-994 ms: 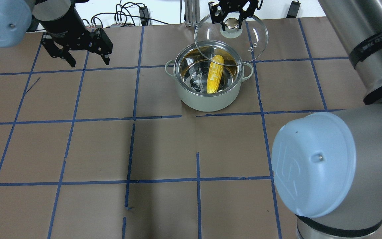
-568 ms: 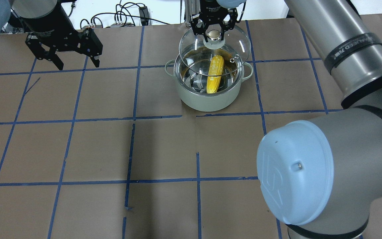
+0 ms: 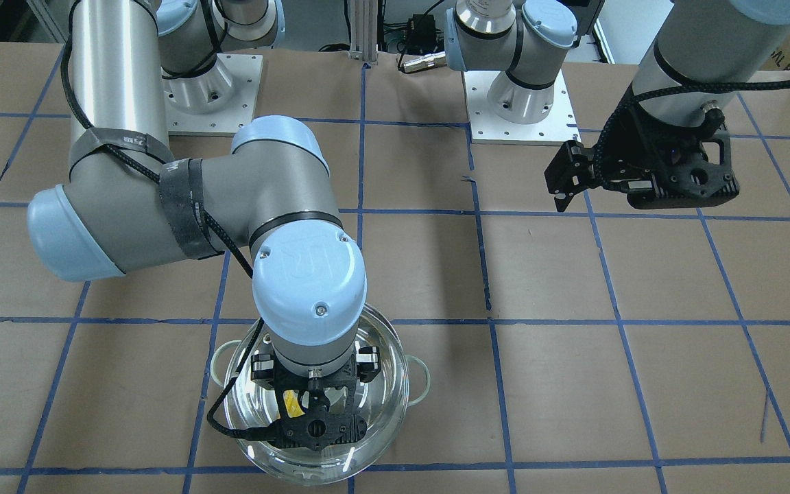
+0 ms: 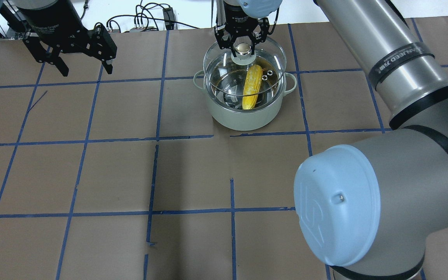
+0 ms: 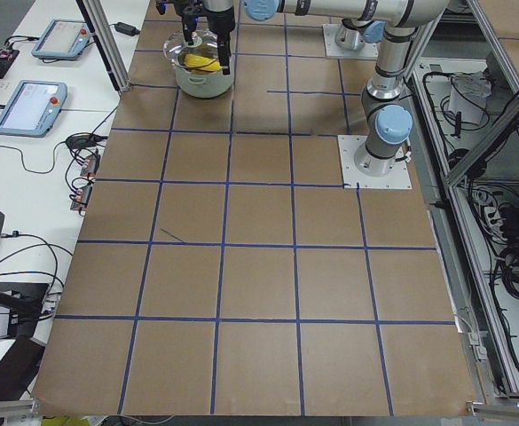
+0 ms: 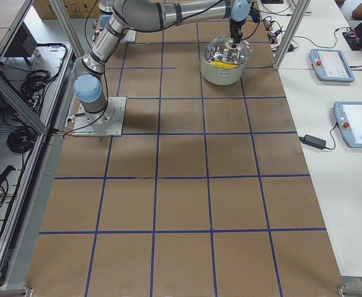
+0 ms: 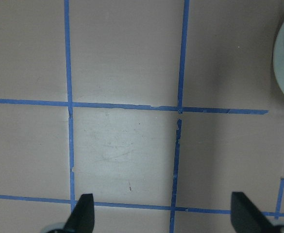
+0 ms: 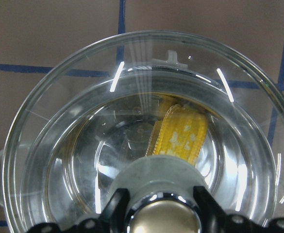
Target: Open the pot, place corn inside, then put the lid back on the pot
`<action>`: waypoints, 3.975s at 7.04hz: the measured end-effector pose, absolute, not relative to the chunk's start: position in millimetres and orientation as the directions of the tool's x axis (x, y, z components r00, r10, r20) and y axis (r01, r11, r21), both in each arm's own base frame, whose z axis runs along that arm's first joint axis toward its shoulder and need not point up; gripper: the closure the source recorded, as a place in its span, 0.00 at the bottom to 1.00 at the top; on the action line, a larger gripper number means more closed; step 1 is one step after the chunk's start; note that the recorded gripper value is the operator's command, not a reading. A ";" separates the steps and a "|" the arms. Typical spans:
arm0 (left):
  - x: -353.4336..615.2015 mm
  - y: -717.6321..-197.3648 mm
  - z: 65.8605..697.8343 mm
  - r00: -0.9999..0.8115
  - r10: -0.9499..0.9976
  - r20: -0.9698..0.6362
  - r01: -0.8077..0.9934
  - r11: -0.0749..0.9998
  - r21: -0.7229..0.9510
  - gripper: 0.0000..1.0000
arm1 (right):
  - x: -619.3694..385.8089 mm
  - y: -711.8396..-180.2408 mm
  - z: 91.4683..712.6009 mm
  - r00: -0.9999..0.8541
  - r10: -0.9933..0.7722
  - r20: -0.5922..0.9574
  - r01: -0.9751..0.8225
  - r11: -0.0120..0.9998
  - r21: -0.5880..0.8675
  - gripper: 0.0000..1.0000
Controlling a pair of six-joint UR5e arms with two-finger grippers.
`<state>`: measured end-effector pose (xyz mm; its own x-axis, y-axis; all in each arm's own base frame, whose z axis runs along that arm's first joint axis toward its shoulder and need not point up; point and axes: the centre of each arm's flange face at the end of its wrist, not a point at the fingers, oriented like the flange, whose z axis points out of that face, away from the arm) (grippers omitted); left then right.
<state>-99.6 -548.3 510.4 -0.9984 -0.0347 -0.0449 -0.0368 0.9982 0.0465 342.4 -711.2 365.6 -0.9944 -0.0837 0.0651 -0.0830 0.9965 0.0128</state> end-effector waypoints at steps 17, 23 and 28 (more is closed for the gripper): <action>-94.4 -536.2 494.3 -0.999 0.012 -0.039 0.011 1.000 0.005 0.00 | 330.9 -686.1 355.4 -0.997 -0.066 0.042 -0.066 0.998 0.009 0.93; -94.5 -536.0 493.4 -0.999 0.014 -0.038 0.014 1.000 0.009 0.00 | 331.5 -698.6 352.7 -0.997 -0.061 0.039 -0.062 0.998 -0.018 0.92; -94.0 -536.7 493.2 -0.999 0.013 -0.039 0.013 1.000 0.008 0.00 | 332.1 -694.7 348.6 -0.997 -0.070 0.041 -0.070 0.998 -0.004 0.92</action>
